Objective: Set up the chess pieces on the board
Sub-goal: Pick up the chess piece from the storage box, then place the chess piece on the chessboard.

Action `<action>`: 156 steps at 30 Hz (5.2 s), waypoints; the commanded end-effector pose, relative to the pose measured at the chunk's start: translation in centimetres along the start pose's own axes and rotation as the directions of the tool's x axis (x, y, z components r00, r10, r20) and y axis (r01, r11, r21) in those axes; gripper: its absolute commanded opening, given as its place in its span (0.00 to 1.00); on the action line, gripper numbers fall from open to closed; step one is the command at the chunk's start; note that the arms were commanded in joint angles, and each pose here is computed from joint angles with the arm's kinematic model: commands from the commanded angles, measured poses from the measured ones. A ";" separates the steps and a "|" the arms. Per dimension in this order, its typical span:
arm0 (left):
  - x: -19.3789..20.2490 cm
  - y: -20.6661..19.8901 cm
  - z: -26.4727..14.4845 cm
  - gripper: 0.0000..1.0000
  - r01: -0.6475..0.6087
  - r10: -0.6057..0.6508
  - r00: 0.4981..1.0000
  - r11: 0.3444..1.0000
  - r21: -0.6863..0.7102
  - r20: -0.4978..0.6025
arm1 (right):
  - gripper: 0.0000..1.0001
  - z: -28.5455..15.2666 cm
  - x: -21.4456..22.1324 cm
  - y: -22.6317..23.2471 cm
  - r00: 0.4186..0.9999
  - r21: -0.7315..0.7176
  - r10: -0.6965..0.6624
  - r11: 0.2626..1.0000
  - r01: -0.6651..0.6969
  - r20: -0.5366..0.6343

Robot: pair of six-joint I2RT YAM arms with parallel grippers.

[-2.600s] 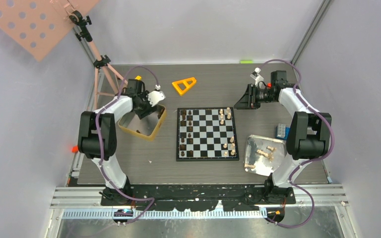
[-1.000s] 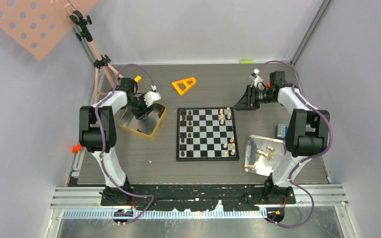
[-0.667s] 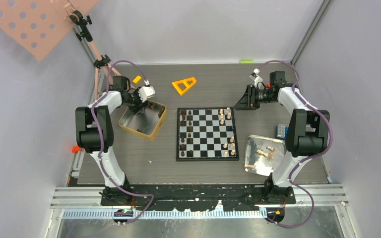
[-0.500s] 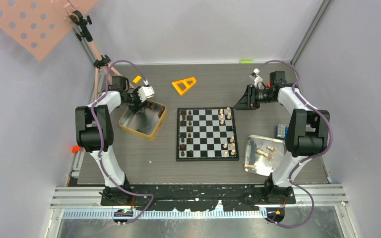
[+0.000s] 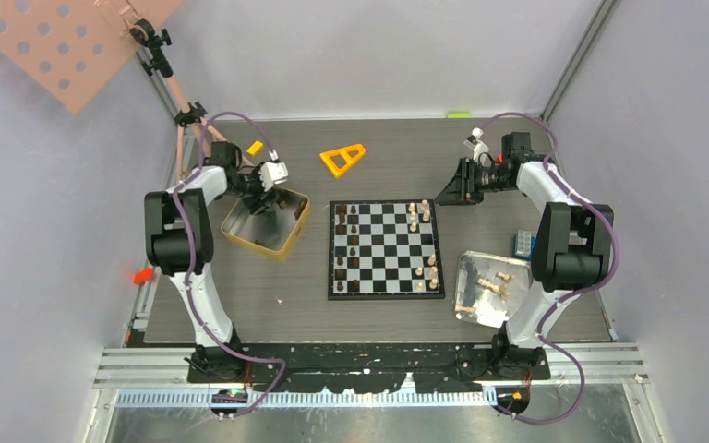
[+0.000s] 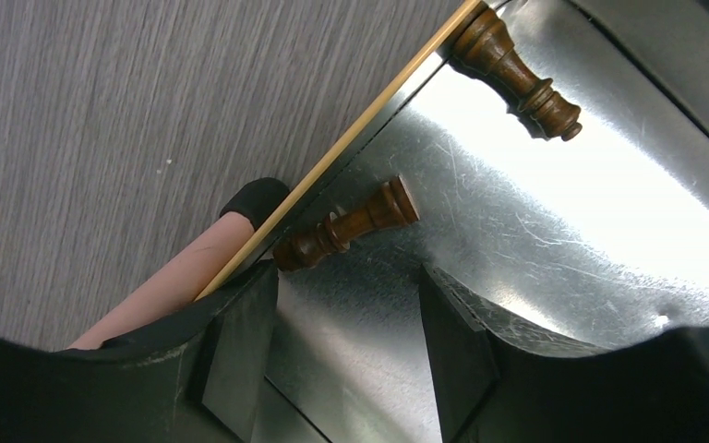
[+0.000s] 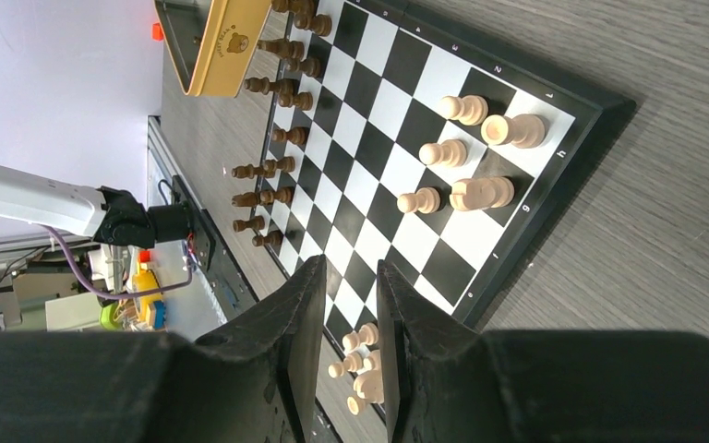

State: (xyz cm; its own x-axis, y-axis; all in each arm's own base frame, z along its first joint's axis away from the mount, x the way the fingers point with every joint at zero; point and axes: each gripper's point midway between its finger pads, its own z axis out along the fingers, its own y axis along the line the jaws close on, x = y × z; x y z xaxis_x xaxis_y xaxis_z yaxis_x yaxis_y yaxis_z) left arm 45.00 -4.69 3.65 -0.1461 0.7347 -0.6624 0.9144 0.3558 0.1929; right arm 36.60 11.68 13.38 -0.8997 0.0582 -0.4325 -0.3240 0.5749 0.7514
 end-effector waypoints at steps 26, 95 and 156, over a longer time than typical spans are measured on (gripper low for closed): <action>-2.3 -1.7 0.1 0.58 -0.189 0.182 0.980 0.976 0.105 0.080 | 0.32 0.0 -1.0 -0.1 1.000 -0.012 -0.030 0.999 0.031 0.004; -28.0 -16.1 -6.0 0.00 0.052 -0.118 0.960 0.966 0.254 0.254 | 0.54 10.8 1.2 20.1 0.945 -0.411 -0.292 0.887 0.210 -0.146; -30.4 -14.2 -6.1 0.46 0.422 -0.696 0.665 0.650 0.632 0.272 | 0.05 8.1 -2.4 21.2 0.985 -0.502 -0.173 0.850 0.159 0.019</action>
State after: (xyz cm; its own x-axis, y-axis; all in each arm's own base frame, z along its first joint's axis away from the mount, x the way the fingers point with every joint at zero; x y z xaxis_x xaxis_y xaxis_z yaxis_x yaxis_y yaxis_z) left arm 33.95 -28.18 24.55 -0.6474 0.1040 -0.7550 0.7551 0.2220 -0.6169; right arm 34.62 30.45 24.43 -0.8603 -0.0337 -0.5086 -0.5084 0.1288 0.8514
